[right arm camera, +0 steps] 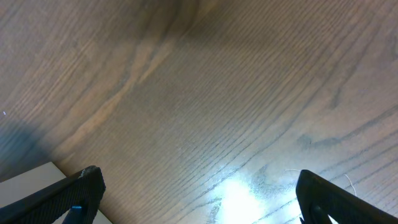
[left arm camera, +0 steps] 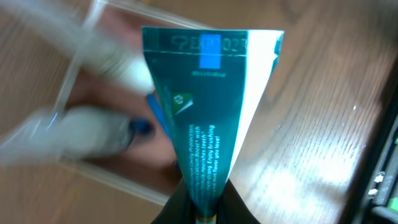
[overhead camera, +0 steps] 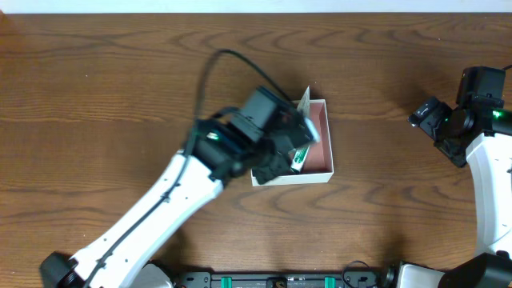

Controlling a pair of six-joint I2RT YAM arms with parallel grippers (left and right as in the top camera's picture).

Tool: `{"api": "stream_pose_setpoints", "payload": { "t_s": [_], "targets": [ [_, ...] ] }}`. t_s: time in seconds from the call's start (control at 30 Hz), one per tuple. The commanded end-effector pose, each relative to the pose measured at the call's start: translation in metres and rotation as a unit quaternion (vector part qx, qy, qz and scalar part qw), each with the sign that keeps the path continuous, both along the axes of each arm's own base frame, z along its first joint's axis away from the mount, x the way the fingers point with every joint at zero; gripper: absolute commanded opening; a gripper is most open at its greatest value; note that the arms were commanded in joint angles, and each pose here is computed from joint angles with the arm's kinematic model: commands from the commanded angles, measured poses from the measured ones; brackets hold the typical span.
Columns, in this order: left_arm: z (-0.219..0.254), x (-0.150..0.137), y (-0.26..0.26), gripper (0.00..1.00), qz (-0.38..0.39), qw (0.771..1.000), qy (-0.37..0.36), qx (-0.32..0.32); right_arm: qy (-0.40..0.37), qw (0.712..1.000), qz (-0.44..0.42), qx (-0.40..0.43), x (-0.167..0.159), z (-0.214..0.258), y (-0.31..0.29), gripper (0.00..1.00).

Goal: Pack container
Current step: 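Lay the toothpaste tube into the box and release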

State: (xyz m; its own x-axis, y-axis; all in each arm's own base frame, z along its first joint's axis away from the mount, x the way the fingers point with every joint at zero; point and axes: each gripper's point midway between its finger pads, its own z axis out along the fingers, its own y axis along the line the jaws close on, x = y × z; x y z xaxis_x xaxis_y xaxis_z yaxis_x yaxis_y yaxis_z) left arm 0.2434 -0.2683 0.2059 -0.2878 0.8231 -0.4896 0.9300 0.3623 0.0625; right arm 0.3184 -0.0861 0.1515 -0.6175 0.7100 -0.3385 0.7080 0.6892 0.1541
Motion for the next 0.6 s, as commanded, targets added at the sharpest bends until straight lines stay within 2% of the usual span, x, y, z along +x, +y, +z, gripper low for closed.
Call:
{"api": "stream_pose_setpoints", "payload": {
  "t_s": [0.0,0.13,0.23,0.3,0.33,0.37,0.4,0.43,0.57],
  "targets": [
    [-0.039,0.007,-0.009,0.09,-0.078,0.993,-0.042,0.081,-0.001,1.000,0.004,-0.006,0.000,0.002,-0.002,0.99],
    [-0.068,0.026,-0.014,0.09,-0.094,0.985,-0.062,0.127,-0.002,1.000,0.004,-0.006,0.000,0.002,-0.002,0.99],
    [-0.087,0.033,-0.018,0.31,-0.102,0.983,-0.055,0.140,-0.001,1.000,0.004,-0.006,0.000,0.002,-0.002,0.99],
    [-0.092,0.037,-0.018,0.41,-0.094,0.984,-0.055,0.145,-0.001,1.000,0.004,-0.006,0.000,0.002,-0.002,0.99],
    [-0.091,0.041,-0.018,0.48,-0.077,0.985,-0.058,0.144,-0.001,1.000,0.004,-0.006,0.000,0.002,-0.002,0.99],
    [-0.089,0.044,-0.017,0.67,-0.061,0.986,-0.063,0.142,-0.001,1.000,0.004,-0.006,0.000,0.002,-0.002,0.99],
    [-0.083,0.047,-0.016,0.91,-0.044,0.987,-0.068,0.140,-0.001,1.000,0.004,-0.006,0.000,0.002,-0.002,0.99],
    [-0.077,0.050,-0.015,0.98,-0.027,0.988,-0.073,0.136,-0.001,1.000,0.004,-0.006,0.000,0.002,-0.002,0.99],
    [-0.034,0.051,0.004,0.98,0.054,0.986,-0.099,0.122,-0.002,1.000,0.004,-0.006,0.000,0.002,-0.002,0.99]
  ]
}}
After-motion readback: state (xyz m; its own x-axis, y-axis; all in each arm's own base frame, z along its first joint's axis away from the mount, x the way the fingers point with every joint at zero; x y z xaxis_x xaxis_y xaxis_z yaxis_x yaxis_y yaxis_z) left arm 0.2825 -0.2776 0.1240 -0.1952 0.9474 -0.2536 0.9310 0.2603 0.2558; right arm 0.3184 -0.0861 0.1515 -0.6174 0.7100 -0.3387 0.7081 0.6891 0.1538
